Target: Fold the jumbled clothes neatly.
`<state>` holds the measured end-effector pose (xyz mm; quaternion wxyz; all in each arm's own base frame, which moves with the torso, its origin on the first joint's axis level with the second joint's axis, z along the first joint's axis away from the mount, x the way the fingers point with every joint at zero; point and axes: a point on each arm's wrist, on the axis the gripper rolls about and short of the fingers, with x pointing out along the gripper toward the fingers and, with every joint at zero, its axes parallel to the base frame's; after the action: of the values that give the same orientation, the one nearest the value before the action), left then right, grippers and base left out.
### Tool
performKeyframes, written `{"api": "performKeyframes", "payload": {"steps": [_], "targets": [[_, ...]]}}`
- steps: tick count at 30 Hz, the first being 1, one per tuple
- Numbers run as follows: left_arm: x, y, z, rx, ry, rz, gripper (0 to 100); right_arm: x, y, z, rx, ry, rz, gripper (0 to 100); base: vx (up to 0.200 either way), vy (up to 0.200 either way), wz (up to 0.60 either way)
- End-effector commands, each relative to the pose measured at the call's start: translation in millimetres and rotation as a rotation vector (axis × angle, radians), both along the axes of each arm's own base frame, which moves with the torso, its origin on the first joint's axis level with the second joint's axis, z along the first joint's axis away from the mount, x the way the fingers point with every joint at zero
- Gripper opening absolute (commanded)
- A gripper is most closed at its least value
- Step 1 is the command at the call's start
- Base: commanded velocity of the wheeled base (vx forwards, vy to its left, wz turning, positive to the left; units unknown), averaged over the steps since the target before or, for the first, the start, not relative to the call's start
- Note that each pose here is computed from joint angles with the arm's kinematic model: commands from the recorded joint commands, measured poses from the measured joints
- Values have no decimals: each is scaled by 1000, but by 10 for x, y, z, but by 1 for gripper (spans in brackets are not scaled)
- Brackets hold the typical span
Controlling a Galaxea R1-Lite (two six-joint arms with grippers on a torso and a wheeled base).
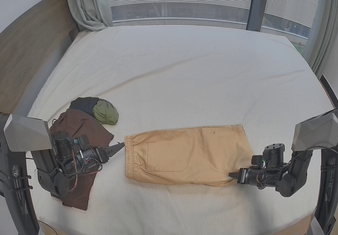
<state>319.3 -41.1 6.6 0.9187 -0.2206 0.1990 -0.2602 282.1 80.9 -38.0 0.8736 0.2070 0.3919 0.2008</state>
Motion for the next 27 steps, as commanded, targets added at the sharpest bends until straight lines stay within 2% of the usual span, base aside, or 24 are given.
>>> {"api": "performKeyframes", "payload": {"steps": [1,4,5,10,16,22,27], "targets": [[-42,-5,-23,-3,16,-28,100,-9,-2,-10,-10,-2,9,100,0,0,0],[-72,-18,-17,-5,23,-38,100,-18,-6,-9,-19,-5,9,100,0,0,0],[-180,-148,-173,-2,103,-78,100,-964,69,65,-233,24,360,100,0,0,0],[-180,-148,-178,-2,104,-78,100,-974,72,109,-224,-28,359,100,0,0,0],[-180,-148,-173,-2,103,-78,100,-966,72,107,-222,-33,357,100,0,0,0],[-201,-164,-185,1,111,-85,100,-936,81,152,-211,-79,349,100,0,0,0],[-199,-164,-203,1,116,-85,100,-889,116,241,-186,-169,346,100,0,0,0]]}}
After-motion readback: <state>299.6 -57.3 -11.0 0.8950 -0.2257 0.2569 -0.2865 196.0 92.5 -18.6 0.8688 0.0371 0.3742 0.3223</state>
